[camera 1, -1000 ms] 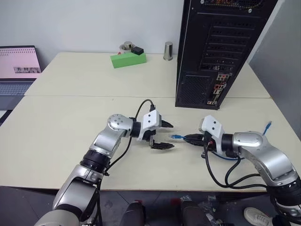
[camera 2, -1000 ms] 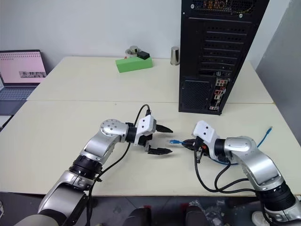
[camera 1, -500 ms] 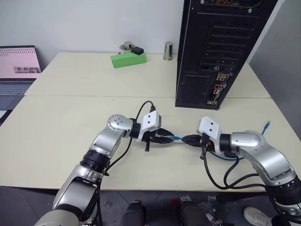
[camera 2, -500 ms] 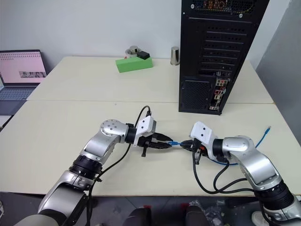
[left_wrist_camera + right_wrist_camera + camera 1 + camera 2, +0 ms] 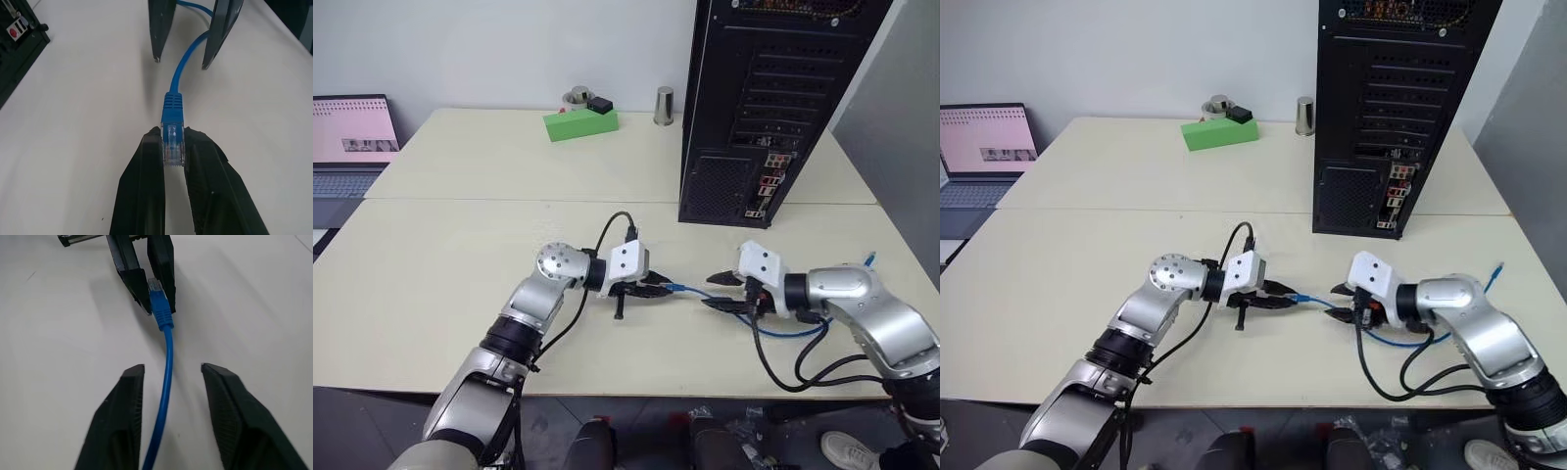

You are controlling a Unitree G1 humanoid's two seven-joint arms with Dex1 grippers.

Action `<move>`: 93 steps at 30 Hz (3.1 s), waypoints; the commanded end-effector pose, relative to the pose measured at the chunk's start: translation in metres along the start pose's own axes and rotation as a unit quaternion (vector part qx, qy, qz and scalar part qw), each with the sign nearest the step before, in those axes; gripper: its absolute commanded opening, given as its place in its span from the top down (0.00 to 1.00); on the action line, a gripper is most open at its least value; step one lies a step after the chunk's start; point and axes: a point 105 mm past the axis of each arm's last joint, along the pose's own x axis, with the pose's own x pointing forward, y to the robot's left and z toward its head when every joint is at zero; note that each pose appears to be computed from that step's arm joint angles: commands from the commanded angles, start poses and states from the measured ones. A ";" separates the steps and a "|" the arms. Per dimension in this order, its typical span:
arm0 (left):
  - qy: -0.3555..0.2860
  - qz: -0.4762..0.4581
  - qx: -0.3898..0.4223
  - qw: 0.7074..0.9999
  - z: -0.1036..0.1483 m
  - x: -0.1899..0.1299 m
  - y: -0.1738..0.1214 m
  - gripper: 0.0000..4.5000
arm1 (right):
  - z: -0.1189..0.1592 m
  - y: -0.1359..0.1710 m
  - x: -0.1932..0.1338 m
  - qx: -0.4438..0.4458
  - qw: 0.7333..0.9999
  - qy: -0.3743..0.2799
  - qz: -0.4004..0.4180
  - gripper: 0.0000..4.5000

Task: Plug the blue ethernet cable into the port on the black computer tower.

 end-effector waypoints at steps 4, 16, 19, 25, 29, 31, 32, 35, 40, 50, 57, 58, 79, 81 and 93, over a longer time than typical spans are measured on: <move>-0.029 0.080 0.173 0.981 0.013 0.005 0.005 0.94 | 0.005 -0.002 -0.020 0.098 0.994 -0.057 -0.009 0.33; -0.081 0.168 0.424 0.886 0.037 -0.005 0.007 0.94 | 0.029 0.010 0.001 0.242 0.955 -0.170 0.007 0.31; -0.091 0.172 0.440 0.877 0.040 -0.006 0.006 0.94 | 0.032 0.010 0.004 0.249 0.952 -0.177 0.010 0.31; -0.093 0.170 0.450 0.872 0.041 -0.004 0.007 0.94 | 0.039 0.008 0.009 0.261 0.945 -0.196 0.016 0.31; -0.092 0.169 0.452 0.871 0.040 -0.003 0.007 0.94 | 0.040 0.004 0.009 0.266 0.942 -0.202 0.013 0.35; -0.092 0.170 0.453 0.870 0.040 -0.003 0.007 0.94 | 0.040 0.003 0.009 0.268 0.942 -0.203 0.013 0.43; -0.092 0.170 0.453 0.870 0.040 -0.004 0.007 0.94 | 0.040 0.003 0.009 0.269 0.942 -0.202 0.013 0.49; -0.094 0.172 0.454 0.869 0.040 -0.004 0.007 0.94 | 0.039 0.002 0.009 0.271 0.941 -0.202 0.014 0.64; -0.099 0.183 0.457 0.865 0.043 -0.005 0.008 0.94 | 0.037 0.002 0.008 0.275 0.941 -0.198 0.016 0.89; -0.102 0.187 0.457 0.864 0.042 -0.005 0.005 0.94 | 0.037 0.001 0.008 0.284 0.938 -0.198 0.025 1.00; -0.067 0.198 0.355 0.911 0.018 -0.007 0.013 0.66 | 0.032 -0.002 0.004 0.272 0.945 -0.178 0.016 1.00; -0.049 0.190 0.339 0.920 0.010 -0.008 0.014 0.60 | 0.031 -0.003 0.002 0.264 0.949 -0.175 0.006 1.00; -0.146 0.319 -0.071 0.934 0.076 0.005 0.064 0.42 | 0.027 -0.091 -0.045 0.219 0.807 -0.190 -0.514 1.00; -0.148 0.326 -0.062 0.931 0.083 0.008 0.069 0.42 | 0.029 -0.094 -0.044 0.231 0.788 -0.194 -0.537 1.00; -0.153 0.335 -0.058 0.928 0.094 0.014 0.081 0.42 | 0.028 -0.111 -0.044 0.239 0.745 -0.200 -0.590 1.00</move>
